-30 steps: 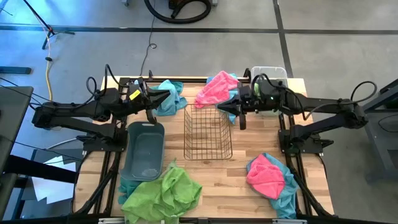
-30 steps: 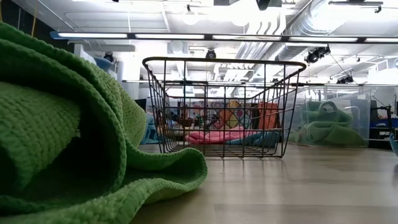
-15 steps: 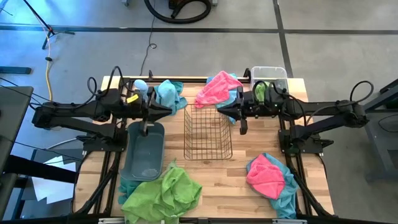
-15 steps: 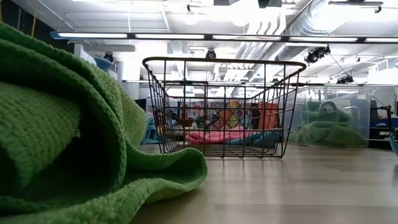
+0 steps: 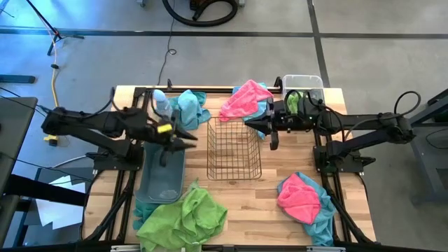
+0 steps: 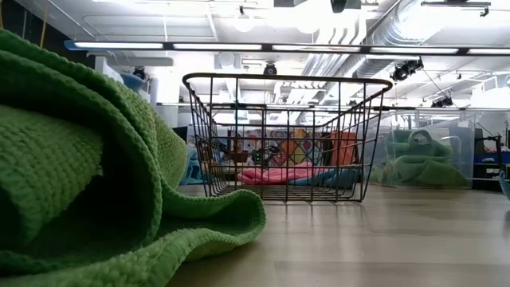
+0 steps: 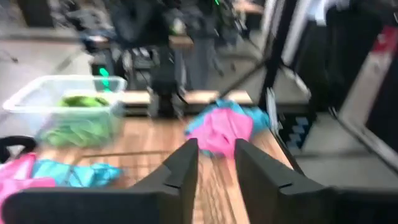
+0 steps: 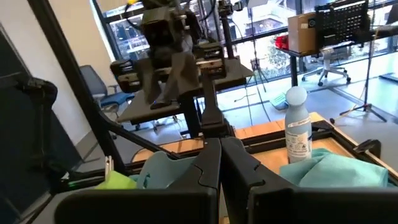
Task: Sort microfiber towel by color & place in baskets
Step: Put the green towel into the transparent bin
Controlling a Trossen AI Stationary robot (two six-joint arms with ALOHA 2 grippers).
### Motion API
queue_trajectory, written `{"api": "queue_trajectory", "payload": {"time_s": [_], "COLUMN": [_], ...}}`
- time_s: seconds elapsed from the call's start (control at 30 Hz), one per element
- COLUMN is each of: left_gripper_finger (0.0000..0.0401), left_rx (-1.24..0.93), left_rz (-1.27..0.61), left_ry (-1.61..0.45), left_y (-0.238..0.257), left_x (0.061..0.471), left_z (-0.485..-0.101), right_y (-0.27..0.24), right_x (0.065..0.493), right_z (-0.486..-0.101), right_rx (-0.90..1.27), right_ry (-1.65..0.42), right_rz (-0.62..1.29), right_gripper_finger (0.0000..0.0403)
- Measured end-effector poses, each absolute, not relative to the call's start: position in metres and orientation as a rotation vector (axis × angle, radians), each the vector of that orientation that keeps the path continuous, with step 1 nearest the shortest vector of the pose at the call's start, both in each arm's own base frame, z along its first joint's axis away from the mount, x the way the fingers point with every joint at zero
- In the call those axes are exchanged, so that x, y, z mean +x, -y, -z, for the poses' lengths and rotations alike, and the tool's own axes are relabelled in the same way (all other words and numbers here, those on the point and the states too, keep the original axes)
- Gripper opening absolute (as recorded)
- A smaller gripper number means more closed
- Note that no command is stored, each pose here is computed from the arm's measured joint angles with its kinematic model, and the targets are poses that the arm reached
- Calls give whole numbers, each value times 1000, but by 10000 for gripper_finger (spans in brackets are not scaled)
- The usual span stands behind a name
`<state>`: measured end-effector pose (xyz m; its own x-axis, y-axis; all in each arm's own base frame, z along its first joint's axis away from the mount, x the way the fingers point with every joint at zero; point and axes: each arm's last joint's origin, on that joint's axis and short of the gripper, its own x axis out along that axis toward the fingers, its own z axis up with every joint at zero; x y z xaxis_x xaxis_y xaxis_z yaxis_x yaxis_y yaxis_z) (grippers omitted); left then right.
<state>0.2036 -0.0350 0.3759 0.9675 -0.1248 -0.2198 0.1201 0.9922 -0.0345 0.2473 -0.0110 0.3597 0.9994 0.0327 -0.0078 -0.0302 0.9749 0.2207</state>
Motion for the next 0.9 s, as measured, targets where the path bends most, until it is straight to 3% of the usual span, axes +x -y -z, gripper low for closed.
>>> {"api": "queue_trajectory", "payload": {"time_s": [0.4, 0.9], "left_gripper_finger": [217, 232], "left_rx": [4, -83], "left_rz": [280, 145], "left_ry": [-694, -1073], "left_y": [110, 183], "left_x": [249, 299], "left_z": [-364, -276], "right_y": [5, 2], "right_x": [214, 185], "right_z": [-385, -393], "right_rx": [123, 54], "right_ry": [98, 89], "right_rz": [-96, -103], "right_gripper_finger": [0, 0]}}
